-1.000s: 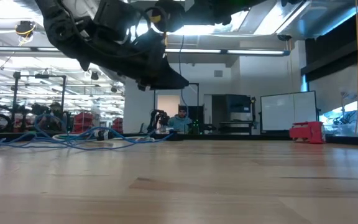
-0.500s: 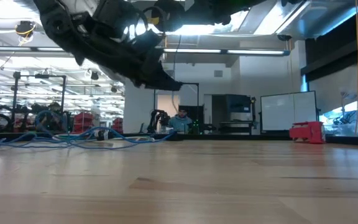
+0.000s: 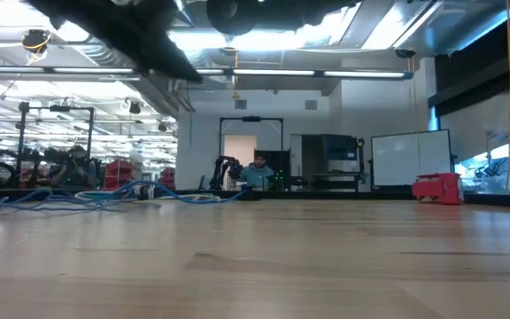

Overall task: Coil cords
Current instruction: Coil the blue wire onto the spool

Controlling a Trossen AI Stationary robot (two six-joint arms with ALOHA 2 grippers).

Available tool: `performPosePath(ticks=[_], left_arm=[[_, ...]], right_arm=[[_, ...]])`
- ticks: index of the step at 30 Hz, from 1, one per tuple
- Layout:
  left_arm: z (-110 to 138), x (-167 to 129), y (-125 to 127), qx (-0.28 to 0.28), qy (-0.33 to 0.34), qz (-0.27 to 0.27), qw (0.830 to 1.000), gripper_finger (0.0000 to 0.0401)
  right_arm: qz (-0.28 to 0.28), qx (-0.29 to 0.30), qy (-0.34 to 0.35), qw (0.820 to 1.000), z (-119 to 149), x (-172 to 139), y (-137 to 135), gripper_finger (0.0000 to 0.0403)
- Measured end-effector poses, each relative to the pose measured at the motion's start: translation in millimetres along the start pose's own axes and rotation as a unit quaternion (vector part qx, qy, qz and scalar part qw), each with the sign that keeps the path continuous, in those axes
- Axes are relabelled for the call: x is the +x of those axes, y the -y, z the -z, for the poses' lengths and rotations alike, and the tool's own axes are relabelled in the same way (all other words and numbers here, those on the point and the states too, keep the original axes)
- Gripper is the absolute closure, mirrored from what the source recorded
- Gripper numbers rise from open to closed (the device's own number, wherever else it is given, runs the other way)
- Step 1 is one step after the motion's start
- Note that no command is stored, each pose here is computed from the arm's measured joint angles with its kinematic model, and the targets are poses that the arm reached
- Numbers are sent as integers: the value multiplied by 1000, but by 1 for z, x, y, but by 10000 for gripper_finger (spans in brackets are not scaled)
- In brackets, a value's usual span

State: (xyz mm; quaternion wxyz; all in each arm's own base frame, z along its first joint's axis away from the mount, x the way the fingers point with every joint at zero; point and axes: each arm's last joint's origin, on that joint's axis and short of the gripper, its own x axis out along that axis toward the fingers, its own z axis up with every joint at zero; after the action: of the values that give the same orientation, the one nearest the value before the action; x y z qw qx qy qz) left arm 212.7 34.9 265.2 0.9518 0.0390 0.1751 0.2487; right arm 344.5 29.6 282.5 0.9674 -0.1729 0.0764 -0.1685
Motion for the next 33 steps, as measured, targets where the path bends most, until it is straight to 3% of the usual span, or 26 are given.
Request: performPosePath(ticks=[7,14,19,26,33], left_arm=[[-20,-43,-12,-42,88,19,995,396],[-27,-51,-1,-81,124,90,985,395],[-33,-40,17,-92,152,123,976,398],[-28,-3,50,-82,165,144,972,392],[-22,36,77,-52,131,144,979,399]], right_arm=[[7,-14,-31,999,7,1,1,395],[45,-26,-74,996,22,12,10,395],[65,-4,-84,994,37,27,14,395],[76,20,-75,994,39,31,16,395],[77,30,-64,994,37,30,16,395]])
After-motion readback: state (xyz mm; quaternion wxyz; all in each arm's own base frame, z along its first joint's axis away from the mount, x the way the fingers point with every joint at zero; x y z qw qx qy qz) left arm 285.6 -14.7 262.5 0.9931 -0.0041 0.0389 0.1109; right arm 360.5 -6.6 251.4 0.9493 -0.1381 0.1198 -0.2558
